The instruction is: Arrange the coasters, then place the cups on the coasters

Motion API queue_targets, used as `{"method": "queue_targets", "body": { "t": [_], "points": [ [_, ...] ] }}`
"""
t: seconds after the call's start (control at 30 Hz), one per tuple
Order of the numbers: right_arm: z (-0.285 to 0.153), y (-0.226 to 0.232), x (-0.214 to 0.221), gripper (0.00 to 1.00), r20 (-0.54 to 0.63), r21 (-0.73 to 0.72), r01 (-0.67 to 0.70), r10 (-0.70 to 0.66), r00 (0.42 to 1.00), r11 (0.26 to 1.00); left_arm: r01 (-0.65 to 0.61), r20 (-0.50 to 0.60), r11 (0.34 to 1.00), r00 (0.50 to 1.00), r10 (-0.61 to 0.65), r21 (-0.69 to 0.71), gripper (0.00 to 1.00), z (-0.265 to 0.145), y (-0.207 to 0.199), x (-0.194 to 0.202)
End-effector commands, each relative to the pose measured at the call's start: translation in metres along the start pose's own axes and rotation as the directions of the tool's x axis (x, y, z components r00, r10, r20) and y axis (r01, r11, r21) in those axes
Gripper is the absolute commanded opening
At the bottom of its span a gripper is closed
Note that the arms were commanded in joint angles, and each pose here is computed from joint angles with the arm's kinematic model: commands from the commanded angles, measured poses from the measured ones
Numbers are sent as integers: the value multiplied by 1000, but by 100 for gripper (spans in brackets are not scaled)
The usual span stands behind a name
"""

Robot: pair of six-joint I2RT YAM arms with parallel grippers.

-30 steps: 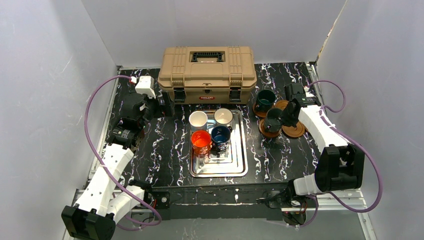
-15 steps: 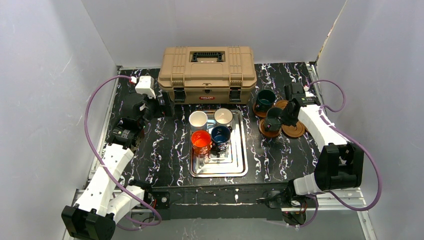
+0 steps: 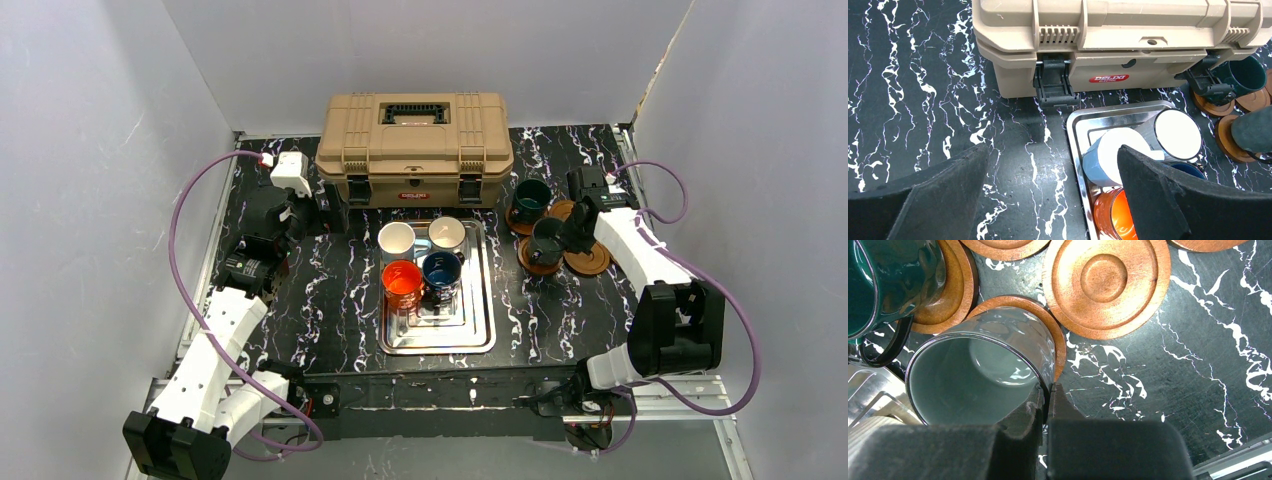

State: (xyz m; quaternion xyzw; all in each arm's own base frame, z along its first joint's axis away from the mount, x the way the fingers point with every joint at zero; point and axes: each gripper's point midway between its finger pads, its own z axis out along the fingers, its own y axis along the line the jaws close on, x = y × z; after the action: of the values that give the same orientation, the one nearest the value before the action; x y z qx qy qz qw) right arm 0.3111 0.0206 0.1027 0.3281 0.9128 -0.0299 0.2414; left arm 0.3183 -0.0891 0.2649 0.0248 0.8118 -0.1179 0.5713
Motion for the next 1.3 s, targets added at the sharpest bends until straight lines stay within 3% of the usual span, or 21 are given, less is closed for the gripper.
{"method": "queue_targets", "body": {
  "t": [0.0, 1.2, 1.27],
  "points": [
    [0, 9, -10, 1, 39, -42, -37, 39, 998, 998, -8, 6, 1000, 1000, 8, -4, 98, -1, 0, -2],
    [11, 12, 3, 1, -31, -38, -1, 0, 1000, 999, -5, 5, 1000, 1000, 5, 0, 98, -1, 0, -1],
    [12, 13, 5, 7, -39, -41, 0, -2, 999, 999, -5, 5, 1000, 1000, 5, 1, 98, -1, -1, -1]
  ]
}}
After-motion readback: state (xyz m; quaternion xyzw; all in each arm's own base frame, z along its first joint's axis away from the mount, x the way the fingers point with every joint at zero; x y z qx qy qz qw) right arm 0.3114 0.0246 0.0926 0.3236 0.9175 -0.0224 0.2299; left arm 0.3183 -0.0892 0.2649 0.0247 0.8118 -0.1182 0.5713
